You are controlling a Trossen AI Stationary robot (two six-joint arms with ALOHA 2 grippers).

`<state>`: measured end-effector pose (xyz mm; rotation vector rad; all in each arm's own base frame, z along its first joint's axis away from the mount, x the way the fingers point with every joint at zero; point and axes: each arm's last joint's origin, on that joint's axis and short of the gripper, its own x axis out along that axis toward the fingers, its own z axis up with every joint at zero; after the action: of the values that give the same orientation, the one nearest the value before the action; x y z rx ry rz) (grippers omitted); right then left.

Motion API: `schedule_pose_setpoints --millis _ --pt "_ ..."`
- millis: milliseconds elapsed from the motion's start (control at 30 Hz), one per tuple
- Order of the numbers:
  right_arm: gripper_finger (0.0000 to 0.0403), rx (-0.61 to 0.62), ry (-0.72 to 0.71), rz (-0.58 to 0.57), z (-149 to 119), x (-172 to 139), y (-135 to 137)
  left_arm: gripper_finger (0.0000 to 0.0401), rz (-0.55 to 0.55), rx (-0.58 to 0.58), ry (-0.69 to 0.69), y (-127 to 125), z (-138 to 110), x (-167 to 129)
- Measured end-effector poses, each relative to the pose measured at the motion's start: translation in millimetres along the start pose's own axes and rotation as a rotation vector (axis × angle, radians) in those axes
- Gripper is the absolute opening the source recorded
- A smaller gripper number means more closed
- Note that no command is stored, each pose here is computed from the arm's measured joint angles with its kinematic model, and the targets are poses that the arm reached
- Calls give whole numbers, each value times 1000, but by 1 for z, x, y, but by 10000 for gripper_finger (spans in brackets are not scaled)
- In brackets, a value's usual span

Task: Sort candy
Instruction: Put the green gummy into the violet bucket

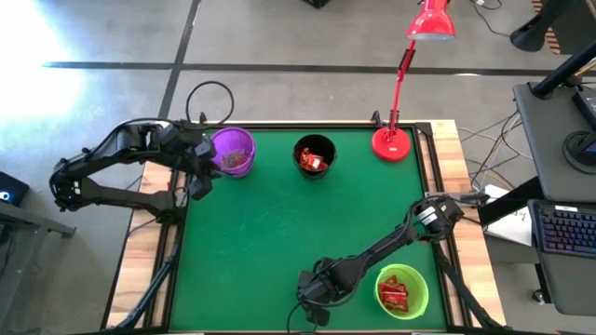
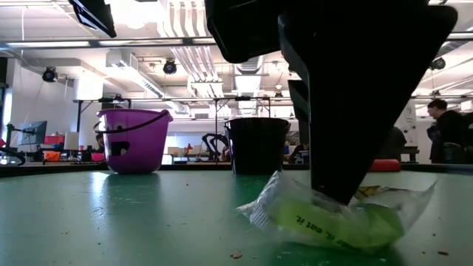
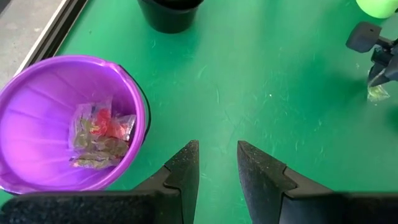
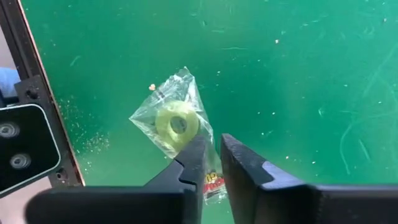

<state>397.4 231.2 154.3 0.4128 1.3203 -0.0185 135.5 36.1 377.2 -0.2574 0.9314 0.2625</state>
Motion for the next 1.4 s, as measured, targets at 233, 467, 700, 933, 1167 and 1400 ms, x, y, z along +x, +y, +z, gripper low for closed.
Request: schedule_pose_setpoints --millis 233,467,700,933,1167,1400 --pt "104 47 56 57 -2 -2 3 91 2 0 21 0 -2 0" --pt "150 42 44 70 -1 -9 4 91 2 22 22 0 -2 0" --pt "170 59 38 82 -4 -14 9 91 2 25 20 0 -2 0" --pt "173 74 80 68 -7 4 7 91 1 26 19 0 -2 0" --pt "172 49 87 50 -7 10 5 91 2 34 21 0 -1 1" --pt "105 104 125 7 -10 30 -1 91 2 33 24 0 -1 1"
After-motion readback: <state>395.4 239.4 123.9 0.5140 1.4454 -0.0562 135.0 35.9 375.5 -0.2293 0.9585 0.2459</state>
